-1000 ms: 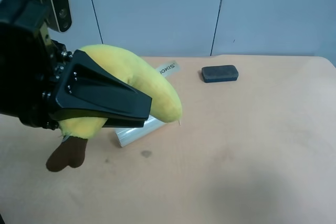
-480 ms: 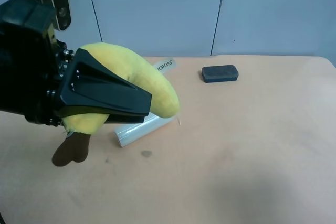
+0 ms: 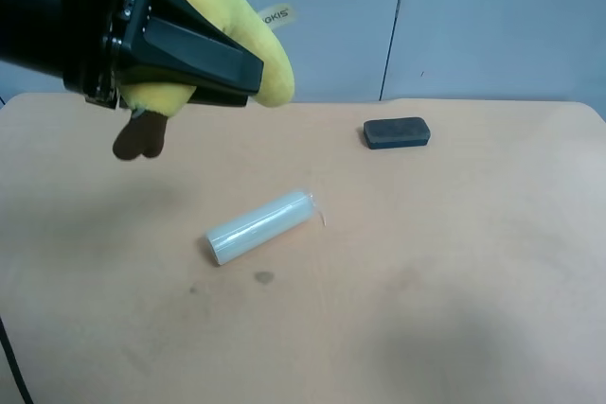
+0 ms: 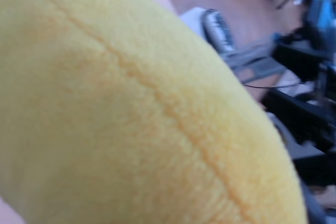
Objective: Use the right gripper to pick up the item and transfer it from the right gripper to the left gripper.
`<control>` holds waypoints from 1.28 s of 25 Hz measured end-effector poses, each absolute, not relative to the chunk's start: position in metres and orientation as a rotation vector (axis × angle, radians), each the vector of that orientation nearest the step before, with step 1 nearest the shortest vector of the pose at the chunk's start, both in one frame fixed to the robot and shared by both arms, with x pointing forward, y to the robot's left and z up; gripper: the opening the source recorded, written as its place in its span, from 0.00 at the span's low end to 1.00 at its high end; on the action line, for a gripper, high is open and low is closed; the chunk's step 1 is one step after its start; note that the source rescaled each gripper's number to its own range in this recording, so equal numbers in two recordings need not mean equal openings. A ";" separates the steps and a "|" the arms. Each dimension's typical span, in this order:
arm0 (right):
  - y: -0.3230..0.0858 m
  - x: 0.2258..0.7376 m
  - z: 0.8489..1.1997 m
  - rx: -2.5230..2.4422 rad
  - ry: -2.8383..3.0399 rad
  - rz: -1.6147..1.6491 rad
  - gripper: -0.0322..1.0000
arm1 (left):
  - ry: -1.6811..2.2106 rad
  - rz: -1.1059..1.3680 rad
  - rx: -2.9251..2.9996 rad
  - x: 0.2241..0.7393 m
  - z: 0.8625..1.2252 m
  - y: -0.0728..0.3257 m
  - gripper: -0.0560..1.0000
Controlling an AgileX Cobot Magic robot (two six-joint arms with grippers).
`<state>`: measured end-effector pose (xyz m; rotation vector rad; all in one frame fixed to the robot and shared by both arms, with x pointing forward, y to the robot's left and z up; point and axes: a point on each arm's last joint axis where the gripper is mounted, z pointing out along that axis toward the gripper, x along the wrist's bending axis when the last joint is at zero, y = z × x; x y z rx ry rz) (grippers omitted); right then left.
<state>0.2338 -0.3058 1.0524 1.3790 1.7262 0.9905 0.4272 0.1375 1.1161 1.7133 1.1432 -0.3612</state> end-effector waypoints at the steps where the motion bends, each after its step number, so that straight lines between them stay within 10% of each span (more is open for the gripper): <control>1: -0.306 0.234 1.052 1.379 1.726 0.991 1.00 | 1.164 -0.339 1.724 0.436 1.116 0.141 0.06; 32: -0.306 0.234 1.052 1.379 1.726 0.991 1.00 | 1.853 -0.048 1.565 0.584 1.012 0.344 0.06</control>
